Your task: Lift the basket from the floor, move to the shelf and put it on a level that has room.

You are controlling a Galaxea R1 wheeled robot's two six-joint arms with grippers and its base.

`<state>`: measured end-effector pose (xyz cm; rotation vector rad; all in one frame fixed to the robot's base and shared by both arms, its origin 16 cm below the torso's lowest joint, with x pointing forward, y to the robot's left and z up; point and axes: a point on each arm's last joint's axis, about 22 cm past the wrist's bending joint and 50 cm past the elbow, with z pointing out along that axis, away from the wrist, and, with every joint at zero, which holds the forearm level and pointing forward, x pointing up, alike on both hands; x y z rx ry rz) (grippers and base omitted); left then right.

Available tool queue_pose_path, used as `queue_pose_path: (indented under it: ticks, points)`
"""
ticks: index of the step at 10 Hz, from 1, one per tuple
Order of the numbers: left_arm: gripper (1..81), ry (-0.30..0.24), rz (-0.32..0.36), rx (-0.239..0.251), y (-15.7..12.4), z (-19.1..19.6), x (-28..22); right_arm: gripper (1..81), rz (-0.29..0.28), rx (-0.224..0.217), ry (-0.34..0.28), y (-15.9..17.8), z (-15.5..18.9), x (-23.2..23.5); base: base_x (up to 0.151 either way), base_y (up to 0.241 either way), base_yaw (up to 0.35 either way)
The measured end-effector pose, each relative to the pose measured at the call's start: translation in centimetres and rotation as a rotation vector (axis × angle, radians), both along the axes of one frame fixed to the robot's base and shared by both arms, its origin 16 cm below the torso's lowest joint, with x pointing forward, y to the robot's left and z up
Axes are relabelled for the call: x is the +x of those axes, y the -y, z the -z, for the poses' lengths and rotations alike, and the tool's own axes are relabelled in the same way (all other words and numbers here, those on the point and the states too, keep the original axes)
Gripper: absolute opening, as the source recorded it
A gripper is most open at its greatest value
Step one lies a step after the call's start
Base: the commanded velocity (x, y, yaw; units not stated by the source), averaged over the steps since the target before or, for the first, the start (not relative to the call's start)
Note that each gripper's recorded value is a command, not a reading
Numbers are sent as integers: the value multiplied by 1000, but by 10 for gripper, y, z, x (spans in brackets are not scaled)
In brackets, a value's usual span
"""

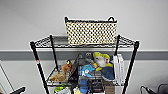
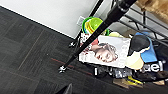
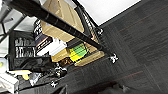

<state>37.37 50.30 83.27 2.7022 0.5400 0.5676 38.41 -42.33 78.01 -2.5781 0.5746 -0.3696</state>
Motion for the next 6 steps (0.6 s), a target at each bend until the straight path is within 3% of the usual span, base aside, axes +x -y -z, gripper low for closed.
queue_pose_path:
  ticks: [6]
  points:
    - [811, -133, 104, -81, 84, 154, -86, 811, -47, 75, -80, -67, 109, -85, 0, 0, 0]
